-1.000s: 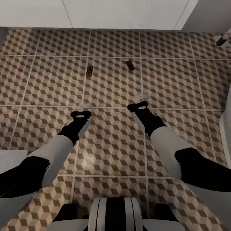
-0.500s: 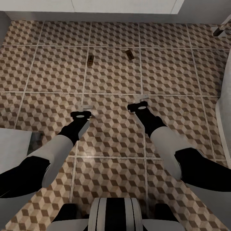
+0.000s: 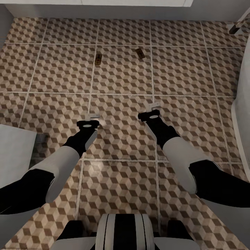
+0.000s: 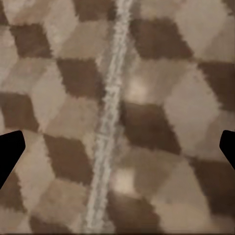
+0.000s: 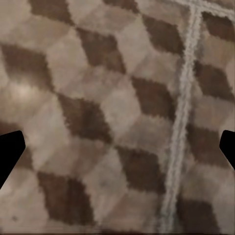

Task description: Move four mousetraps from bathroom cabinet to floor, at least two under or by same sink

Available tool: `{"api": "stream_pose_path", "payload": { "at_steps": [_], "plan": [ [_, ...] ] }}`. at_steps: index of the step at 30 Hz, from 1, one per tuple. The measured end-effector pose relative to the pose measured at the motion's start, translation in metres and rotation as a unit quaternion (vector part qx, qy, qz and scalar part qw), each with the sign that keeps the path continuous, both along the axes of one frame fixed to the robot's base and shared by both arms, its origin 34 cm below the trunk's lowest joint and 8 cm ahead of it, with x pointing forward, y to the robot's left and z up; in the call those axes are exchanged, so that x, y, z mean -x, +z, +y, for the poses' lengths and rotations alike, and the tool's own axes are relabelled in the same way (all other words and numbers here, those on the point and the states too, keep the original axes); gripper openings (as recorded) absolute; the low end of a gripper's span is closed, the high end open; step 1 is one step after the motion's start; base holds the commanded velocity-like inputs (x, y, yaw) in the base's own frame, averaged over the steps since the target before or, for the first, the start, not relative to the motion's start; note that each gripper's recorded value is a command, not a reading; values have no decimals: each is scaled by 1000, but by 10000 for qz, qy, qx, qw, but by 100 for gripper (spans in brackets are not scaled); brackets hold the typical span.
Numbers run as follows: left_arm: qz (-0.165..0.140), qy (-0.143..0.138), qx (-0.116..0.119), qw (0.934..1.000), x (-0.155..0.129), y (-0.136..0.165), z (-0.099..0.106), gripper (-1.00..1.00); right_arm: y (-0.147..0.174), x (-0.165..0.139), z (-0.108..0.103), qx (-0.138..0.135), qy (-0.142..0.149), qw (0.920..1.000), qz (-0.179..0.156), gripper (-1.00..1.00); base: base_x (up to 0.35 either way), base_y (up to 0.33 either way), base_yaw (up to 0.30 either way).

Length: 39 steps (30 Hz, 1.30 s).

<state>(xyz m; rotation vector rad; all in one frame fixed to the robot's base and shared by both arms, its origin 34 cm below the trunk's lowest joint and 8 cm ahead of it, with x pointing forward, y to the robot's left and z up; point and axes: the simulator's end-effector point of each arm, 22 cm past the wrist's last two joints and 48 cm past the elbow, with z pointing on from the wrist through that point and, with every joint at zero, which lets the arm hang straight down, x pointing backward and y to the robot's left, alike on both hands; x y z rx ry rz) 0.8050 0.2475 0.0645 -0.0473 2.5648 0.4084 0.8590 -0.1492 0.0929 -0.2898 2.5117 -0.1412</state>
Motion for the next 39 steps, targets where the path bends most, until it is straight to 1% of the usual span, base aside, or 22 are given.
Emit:
{"api": "stream_pose_path", "payload": {
  "at_steps": [20, 27, 39],
  "plan": [
    [68, -14, -6, 10000, 5, -3, 0, 100, -3, 3, -1, 11, 2, 10000, 40, 100, -4, 0, 0],
    [-15, -20, 0, 10000, 1, 14, -1, 100, 12, -2, -7, 34, -4, 10000, -71, 100, 0, 0, 0],
    [-139, -26, 20, 9999, -1, 39, -2, 100, 39, -8, -8, 20, 24, 9995, -305, 100, 0, 0, 0]
  ]
}}
